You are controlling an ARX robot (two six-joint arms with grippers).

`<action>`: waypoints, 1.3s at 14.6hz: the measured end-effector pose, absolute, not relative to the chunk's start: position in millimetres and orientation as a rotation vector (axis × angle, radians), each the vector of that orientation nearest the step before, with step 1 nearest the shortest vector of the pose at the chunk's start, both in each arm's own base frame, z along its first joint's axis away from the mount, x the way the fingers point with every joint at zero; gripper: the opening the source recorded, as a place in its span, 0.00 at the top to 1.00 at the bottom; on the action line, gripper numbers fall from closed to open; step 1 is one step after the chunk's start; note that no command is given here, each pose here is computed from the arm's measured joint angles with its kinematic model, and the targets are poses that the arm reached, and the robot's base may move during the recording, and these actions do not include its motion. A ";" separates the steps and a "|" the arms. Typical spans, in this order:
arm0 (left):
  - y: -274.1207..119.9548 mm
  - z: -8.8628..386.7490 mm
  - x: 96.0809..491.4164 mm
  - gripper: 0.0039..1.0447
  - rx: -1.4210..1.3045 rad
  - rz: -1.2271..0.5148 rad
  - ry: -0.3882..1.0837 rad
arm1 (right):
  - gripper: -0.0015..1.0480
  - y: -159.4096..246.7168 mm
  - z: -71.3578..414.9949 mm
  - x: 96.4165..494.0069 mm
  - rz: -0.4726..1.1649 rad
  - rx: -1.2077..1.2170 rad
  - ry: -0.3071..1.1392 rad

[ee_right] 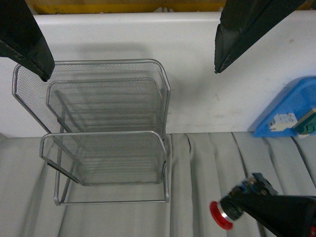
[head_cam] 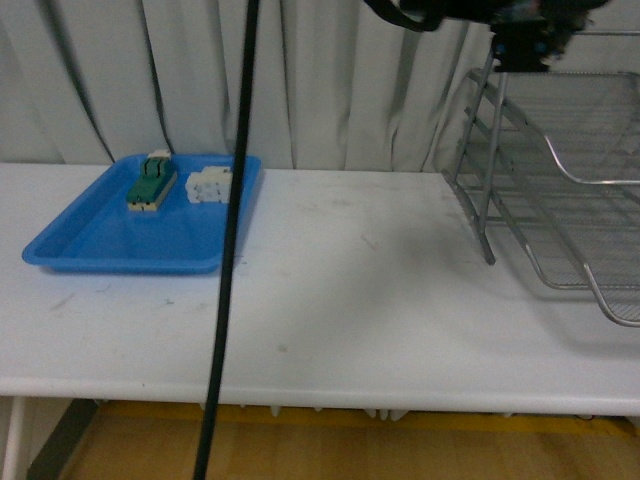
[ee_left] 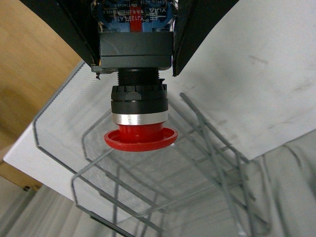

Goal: Place button on rack with both arms

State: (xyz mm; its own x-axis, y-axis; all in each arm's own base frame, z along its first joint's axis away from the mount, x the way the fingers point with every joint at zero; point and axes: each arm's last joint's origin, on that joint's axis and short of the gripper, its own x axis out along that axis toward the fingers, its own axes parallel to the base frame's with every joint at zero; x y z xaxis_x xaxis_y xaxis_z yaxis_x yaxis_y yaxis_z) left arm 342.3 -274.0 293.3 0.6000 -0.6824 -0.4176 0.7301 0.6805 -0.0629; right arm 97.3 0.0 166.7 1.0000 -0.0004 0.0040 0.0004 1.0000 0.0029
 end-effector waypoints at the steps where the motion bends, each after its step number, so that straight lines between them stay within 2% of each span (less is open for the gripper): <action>1: -290.2 283.2 336.1 0.66 0.143 -0.859 0.449 | 0.06 0.0 166.7 97.3 0.000 0.002 -0.004; 3: -313.8 254.4 331.2 0.66 0.198 -0.902 0.517 | 0.06 0.0 166.7 97.3 0.000 0.003 -0.004; 5: -315.6 241.4 355.0 0.66 0.207 -0.914 0.539 | 0.06 0.0 166.7 97.3 0.000 0.003 -0.004; 7: -296.4 242.9 380.4 0.66 0.198 -0.853 0.529 | 0.06 0.0 166.8 97.3 0.000 0.003 -0.004; 8: -287.4 240.6 381.1 0.66 0.198 -0.814 0.521 | 0.06 0.0 166.7 97.3 0.000 0.002 -0.004; 12: -285.2 232.5 366.3 0.66 0.200 -0.841 0.551 | 0.06 0.0 166.7 97.3 -0.001 0.002 -0.004; 16: -236.3 234.1 384.1 0.66 0.134 -0.705 0.547 | 0.06 0.0 166.7 97.3 0.000 0.002 -0.004; 19: -218.5 226.0 391.7 0.66 0.108 -0.660 0.563 | 0.06 0.0 166.7 97.3 0.000 0.002 -0.004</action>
State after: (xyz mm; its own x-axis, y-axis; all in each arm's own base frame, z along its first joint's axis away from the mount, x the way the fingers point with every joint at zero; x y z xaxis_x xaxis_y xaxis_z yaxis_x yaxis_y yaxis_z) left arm 391.7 -218.5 226.0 0.6473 -0.5501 -0.5277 0.6073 0.7905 -0.0791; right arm 97.3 0.0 166.7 1.0000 -0.0004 0.0036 0.0004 1.0000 0.0025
